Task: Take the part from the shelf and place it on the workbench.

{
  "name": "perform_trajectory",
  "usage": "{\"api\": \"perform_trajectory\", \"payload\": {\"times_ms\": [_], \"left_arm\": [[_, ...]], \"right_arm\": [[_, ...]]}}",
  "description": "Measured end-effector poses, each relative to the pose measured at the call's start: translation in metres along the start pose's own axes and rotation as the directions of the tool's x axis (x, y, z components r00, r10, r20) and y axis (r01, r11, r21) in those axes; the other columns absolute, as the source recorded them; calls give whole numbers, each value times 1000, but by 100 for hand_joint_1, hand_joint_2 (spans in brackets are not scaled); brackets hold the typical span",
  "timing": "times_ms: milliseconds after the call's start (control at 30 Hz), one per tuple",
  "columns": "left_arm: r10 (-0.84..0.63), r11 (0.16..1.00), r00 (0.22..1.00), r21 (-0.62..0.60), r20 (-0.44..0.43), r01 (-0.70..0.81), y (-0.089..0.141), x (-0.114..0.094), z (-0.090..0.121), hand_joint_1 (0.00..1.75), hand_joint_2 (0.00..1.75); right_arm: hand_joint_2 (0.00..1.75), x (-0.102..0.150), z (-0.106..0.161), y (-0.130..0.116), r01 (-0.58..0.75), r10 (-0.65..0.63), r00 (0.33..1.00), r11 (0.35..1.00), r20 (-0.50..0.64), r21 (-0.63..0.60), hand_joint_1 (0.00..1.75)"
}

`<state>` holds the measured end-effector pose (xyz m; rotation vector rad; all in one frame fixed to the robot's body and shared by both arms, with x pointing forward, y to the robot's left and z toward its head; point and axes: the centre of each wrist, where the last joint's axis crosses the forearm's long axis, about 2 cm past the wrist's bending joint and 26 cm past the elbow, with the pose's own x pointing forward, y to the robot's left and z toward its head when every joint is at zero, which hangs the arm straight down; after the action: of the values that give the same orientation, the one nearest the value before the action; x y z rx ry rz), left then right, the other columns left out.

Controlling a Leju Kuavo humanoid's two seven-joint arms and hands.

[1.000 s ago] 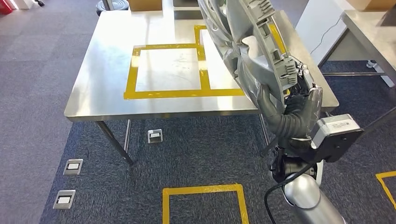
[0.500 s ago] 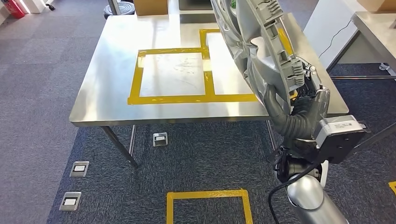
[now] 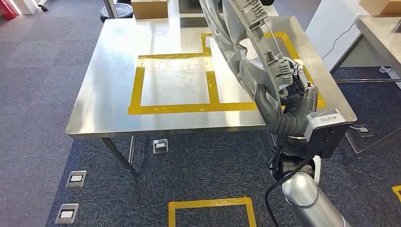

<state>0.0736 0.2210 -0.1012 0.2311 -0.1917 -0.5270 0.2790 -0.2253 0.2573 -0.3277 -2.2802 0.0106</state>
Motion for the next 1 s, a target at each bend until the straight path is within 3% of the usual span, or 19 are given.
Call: {"api": "perform_trajectory", "payload": {"times_ms": [1000], "left_arm": [[-3, 1000, 1000, -2, -6, 3, 0, -3, 0, 0, 175]], "right_arm": [[175, -11, 3, 8, 3, -1, 998, 999, -69, 36, 175]]}}
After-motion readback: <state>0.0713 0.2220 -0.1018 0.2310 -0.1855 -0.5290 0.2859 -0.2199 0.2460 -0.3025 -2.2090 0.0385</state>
